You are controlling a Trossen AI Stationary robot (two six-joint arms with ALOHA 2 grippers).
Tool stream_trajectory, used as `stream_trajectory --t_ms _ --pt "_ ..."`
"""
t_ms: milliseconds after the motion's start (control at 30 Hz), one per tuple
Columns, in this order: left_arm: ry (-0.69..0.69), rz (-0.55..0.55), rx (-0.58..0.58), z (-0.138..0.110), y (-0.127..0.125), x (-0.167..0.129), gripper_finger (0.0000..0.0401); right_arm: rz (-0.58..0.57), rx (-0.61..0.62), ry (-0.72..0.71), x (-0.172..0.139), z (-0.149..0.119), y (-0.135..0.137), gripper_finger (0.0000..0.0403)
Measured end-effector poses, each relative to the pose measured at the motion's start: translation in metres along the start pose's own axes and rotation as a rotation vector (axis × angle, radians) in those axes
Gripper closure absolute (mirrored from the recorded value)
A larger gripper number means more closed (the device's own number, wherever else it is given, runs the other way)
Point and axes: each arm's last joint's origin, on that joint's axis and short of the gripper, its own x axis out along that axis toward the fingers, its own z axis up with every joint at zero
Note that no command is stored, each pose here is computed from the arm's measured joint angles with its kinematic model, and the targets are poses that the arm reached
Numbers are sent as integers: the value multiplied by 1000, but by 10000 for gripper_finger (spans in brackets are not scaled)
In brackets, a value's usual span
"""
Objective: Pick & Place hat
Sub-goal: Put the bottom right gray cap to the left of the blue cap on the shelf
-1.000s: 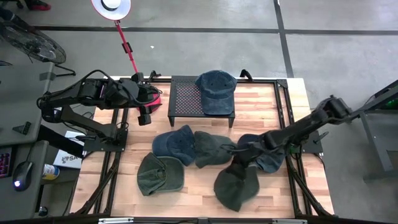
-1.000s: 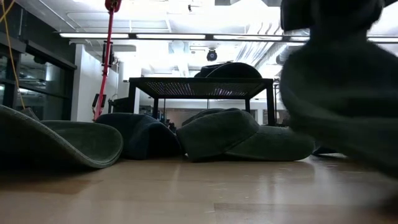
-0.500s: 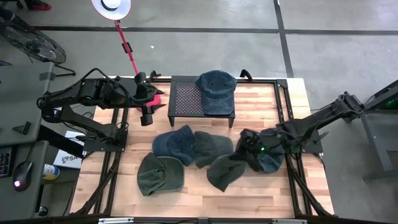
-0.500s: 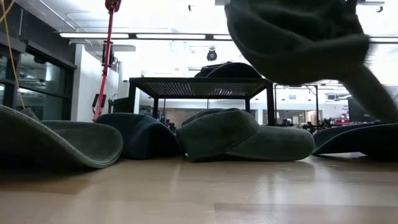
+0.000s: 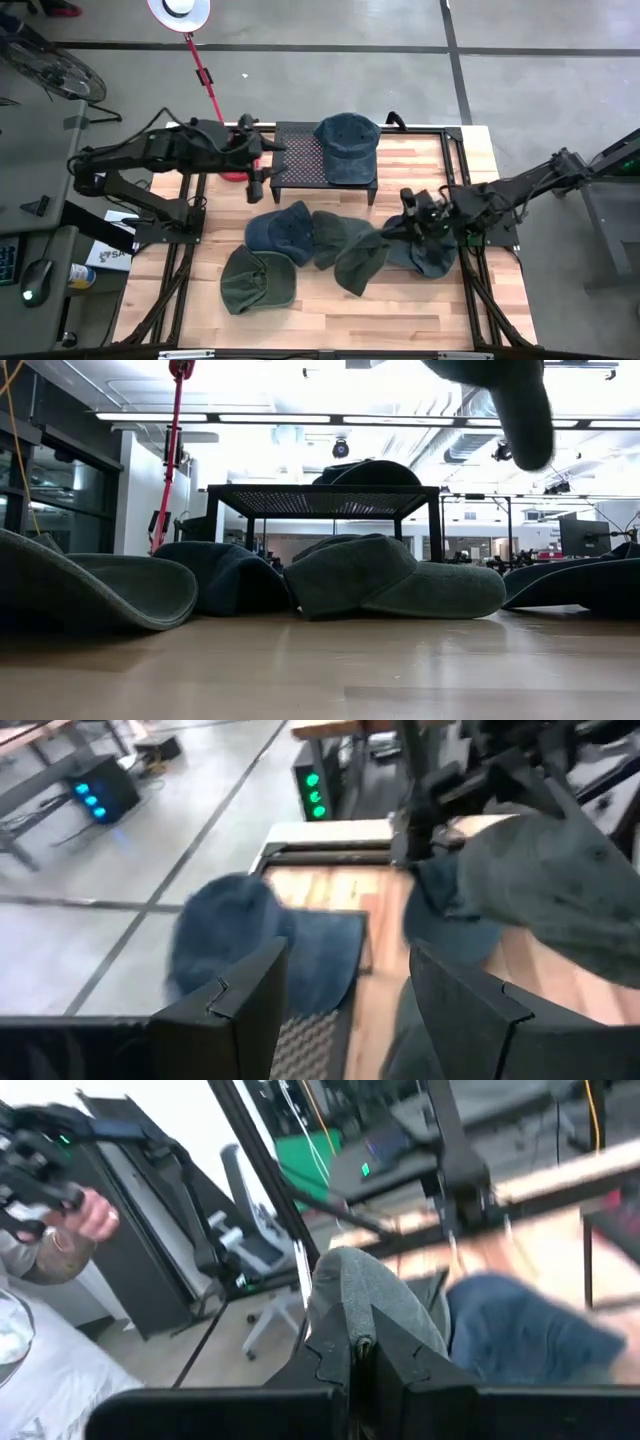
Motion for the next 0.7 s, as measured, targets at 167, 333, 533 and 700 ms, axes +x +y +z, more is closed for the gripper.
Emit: stream_trajectory --t_ms 167,333,533,700 --pt "-16 -24 -14 3 -8 25 197 51 -109 -63 -10 18 3 400" --pt "-44 -23 -59 6 -11 37 197 132 -243 -110 -16 43 11 400" --pt "-116 -83 -103 12 -13 41 197 225 -415 -200 -28 80 20 400" --pt "-222 -142 -141 23 -15 43 197 363 -552 -263 -38 108 28 400"
